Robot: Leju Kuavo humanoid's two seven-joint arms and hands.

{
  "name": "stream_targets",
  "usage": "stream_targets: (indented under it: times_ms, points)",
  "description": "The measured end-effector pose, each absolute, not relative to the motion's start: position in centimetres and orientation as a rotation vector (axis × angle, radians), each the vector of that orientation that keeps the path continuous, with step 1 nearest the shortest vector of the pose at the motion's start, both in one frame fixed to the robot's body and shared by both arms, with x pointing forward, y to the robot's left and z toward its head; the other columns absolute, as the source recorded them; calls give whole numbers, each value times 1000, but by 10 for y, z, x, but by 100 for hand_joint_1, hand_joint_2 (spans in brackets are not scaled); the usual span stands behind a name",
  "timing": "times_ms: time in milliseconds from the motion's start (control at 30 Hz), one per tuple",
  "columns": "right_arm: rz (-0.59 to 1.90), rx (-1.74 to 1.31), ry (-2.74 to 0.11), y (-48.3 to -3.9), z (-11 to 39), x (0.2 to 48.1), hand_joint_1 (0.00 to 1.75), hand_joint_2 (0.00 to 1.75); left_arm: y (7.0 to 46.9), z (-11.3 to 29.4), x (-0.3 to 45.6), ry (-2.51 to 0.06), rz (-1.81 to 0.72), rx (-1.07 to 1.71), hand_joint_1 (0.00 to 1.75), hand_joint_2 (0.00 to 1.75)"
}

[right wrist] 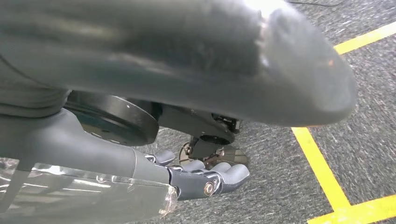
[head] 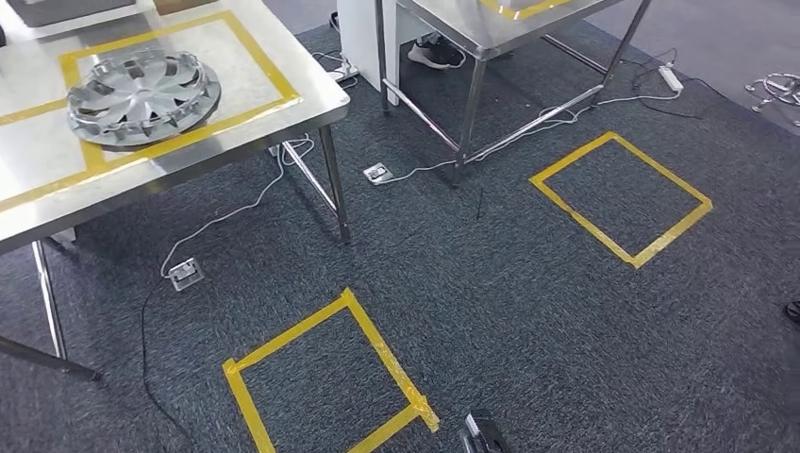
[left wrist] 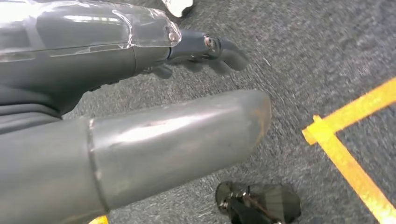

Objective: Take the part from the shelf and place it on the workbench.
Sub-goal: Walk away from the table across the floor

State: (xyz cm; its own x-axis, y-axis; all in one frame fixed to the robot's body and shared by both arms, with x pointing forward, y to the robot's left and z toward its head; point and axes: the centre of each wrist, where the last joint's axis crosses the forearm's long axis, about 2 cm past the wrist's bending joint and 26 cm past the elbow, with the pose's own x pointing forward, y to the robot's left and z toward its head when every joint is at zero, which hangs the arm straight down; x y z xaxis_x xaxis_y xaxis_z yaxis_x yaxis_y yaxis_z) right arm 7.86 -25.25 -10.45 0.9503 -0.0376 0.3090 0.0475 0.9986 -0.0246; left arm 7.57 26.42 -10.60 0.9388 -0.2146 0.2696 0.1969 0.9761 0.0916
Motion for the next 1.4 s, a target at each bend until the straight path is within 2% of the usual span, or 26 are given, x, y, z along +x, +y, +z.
stream_targets:
  times_ms: [1400]
  points:
    - [-4,-50,-286,-255,-105,75,0,0,260,-106,74,-283,-230,53,0,0]
